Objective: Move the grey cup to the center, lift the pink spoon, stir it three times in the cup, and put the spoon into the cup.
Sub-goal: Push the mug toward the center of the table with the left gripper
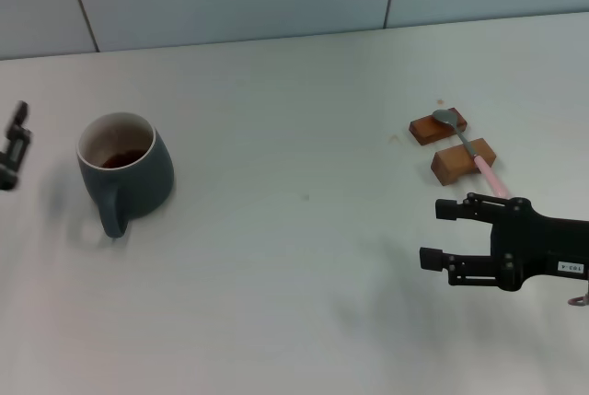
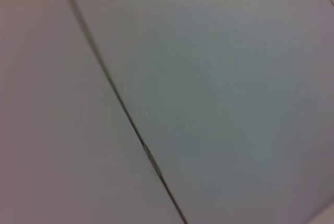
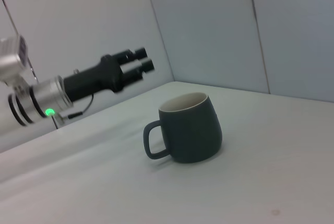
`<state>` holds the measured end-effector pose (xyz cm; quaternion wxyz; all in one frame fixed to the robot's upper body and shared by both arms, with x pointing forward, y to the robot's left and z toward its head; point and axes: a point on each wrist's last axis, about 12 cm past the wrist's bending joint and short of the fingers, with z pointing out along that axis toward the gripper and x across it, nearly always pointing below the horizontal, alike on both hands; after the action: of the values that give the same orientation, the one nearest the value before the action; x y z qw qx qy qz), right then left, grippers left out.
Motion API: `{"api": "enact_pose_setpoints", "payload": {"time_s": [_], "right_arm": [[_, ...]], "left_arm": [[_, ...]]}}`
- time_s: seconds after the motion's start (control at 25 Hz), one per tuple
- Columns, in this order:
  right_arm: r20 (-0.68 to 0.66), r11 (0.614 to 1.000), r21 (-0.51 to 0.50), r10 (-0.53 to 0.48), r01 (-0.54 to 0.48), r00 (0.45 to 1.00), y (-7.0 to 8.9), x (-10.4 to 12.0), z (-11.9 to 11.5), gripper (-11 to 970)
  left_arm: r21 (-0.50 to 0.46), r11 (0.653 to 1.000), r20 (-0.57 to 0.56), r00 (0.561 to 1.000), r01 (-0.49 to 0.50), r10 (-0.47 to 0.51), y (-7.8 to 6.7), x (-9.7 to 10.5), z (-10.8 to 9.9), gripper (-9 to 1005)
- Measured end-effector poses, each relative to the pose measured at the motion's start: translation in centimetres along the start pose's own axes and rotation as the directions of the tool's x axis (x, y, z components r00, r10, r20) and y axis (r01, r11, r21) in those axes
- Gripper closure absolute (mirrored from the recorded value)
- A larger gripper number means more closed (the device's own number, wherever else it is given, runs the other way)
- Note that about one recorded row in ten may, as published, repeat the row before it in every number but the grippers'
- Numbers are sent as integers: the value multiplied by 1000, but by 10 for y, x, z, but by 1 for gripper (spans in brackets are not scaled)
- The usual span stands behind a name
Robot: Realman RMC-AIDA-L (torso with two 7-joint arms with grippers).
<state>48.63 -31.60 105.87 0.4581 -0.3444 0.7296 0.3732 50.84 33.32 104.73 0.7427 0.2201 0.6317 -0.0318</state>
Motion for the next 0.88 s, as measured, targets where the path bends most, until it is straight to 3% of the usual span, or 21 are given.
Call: {"api": "enact_pose_setpoints", "payload": {"time_s": [0.04, 0.08, 0.12, 0.28, 0.32, 0.48, 0.52, 0.6, 0.88], "right_arm": [[1, 1000, -2, 0, 0, 1000, 0, 0, 0, 150], [2, 1000, -6, 0, 0, 1000, 1, 0, 0, 150], [4, 1000, -9, 2, -2, 1000, 1, -1, 0, 151], [13, 1000, -13, 6, -6, 1000, 2, -2, -1, 152], [15, 1000, -14, 6, -6, 1000, 2, -2, -1, 152], [17, 1000, -16, 7, -6, 1000, 2, -3, -1, 154], [17, 1000, -16, 7, -7, 1000, 1, -3, -1, 154], [17, 1000, -16, 8, -7, 1000, 1, -3, -1, 155], [16, 1000, -16, 10, -9, 1000, 2, -2, -2, 157]], "left_arm": [[-24, 997, -19, 997, -71, 70, -7, 6, 3, 338], [-48, 964, -93, 962, -263, 258, -31, 18, 11, 362], [-53, 948, -124, 944, -314, 306, -39, 21, 14, 386], [-53, 948, -124, 944, -314, 306, -39, 21, 14, 483], [-60, 938, -171, 929, -341, 327, -49, 25, 15, 507], [-61, 930, -208, 916, -362, 342, -56, 27, 15, 701], [-46, 918, -236, 897, -394, 374, -65, 29, 17, 749], [-12, 920, -221, 899, -391, 379, -70, 28, 19, 966], [46, 942, -187, 923, -334, 336, -92, 23, 29, 991]]}}
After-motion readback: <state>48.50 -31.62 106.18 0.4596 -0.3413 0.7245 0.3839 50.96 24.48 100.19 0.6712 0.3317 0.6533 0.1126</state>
